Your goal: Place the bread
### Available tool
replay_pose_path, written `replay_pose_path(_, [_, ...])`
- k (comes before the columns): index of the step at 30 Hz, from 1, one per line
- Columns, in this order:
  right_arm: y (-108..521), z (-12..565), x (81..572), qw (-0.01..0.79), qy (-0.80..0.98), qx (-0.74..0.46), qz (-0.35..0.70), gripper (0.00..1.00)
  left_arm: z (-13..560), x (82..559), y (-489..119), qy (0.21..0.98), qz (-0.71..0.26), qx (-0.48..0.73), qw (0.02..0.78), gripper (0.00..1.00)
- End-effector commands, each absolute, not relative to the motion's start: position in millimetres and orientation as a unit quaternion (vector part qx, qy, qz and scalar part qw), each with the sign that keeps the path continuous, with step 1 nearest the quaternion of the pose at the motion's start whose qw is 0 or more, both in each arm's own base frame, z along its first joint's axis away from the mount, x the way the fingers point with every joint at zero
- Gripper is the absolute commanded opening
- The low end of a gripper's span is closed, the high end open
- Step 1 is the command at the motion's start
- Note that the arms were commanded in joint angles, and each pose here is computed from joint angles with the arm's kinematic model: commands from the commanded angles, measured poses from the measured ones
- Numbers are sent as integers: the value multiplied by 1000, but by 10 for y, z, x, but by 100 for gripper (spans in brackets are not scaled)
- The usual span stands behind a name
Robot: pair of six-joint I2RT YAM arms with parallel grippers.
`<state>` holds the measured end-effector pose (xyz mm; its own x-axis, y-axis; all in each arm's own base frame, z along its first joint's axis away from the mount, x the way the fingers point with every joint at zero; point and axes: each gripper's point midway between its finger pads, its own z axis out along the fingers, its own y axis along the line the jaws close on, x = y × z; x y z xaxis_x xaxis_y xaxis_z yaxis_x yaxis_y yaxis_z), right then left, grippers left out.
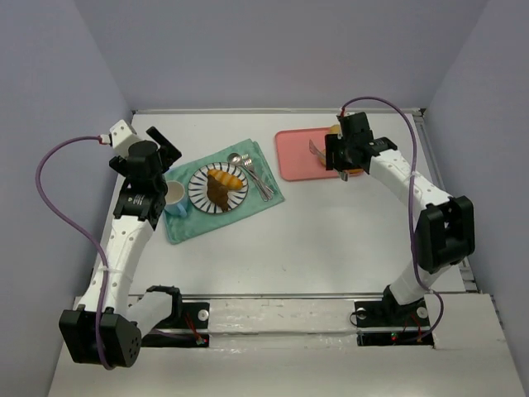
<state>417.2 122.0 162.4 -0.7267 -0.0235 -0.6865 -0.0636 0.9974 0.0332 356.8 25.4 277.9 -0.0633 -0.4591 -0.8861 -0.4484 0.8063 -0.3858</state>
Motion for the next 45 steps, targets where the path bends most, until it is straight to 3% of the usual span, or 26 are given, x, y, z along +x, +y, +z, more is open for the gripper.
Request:
replay_pose_path(1, [1242,1688,4325,386,921,-18,36,65,2883,3592,288,712,-9,-317,627,99])
replay_pose_path(16, [1107,1350,4297,351,936,1,23,54,2898,3575,286,711,-10,-317,628,99])
replay_pose_path(24, [1081,1491,4146,363,931,3,32,28,2947,3515,316,704,-8,-323,633,99])
replay_pose_path(29, [1244,1897,4174,407,909,-42,79,26,2971,3499,314,701,-11,-324,635,99])
replay_pose_path(36, [2405,2560,3875,459,829,-252,195,26,2994,3502,290,700,-19,-322,638,99])
replay_pose_path(45, [3890,2722,3358,439,728,-437,294,27,2986,3520,244,703,-30,-315,637,99])
